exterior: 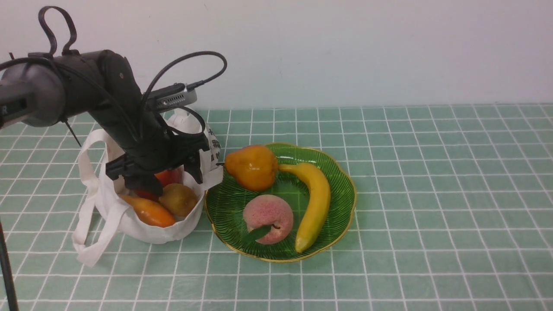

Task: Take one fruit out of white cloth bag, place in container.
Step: 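Reach into the cloth bag and grasp the kiwi with the left gripper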

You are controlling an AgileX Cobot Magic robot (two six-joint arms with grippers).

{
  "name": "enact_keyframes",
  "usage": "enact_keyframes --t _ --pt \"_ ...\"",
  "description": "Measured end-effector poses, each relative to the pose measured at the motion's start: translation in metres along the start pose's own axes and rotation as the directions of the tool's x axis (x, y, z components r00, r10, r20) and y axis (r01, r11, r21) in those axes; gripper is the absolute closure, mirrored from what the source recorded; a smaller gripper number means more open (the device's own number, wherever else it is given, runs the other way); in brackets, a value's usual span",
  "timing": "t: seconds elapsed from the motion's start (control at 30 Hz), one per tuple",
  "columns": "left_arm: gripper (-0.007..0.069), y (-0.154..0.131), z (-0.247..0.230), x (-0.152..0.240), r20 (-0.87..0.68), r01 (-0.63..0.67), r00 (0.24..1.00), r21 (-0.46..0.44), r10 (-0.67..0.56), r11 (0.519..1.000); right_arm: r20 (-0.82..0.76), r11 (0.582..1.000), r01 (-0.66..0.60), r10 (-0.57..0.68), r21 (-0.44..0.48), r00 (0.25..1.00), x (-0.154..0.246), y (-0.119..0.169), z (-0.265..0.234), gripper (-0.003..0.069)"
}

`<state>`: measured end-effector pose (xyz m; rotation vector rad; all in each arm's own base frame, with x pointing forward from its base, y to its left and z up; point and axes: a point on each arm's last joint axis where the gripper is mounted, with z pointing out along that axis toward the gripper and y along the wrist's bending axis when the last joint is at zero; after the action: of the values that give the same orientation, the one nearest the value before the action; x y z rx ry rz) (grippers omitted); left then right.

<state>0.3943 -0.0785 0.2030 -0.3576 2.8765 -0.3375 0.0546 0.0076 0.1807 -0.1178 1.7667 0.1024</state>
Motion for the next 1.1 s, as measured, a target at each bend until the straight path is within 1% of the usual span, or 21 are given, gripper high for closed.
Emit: enact_keyframes --t 0.1,0.27,0.43,0.6,1.1 --pt "0.0102 0.001 0.002 0.001 -0.012 0.039 0.999 -0.006 -0.039 0.999 0.000 1.000 0.000 0.000 0.000 1.000 0.000 0.000 0.000 0.0674" --pt "0.0162 0.003 0.014 0.001 -0.035 0.103 0.994 -0.025 -0.104 0.994 0.000 1.000 0.000 0.000 0.000 1.000 0.000 0.000 0.000 0.0674" --pt "0.0237 0.005 0.020 0.001 -0.043 0.140 0.989 -0.041 -0.141 0.989 0.000 1.000 0.000 0.000 0.000 1.000 0.000 0.000 0.000 0.0674" --pt "0.0319 0.005 0.020 0.001 -0.041 0.152 0.987 -0.043 -0.154 0.987 0.000 1.000 0.000 0.000 0.000 1.000 0.000 0.000 0.000 0.0674" --pt "0.0319 0.004 0.018 0.001 -0.037 0.150 0.988 -0.041 -0.152 0.988 0.000 1.000 0.000 0.000 0.000 1.000 0.000 0.000 0.000 0.0674"
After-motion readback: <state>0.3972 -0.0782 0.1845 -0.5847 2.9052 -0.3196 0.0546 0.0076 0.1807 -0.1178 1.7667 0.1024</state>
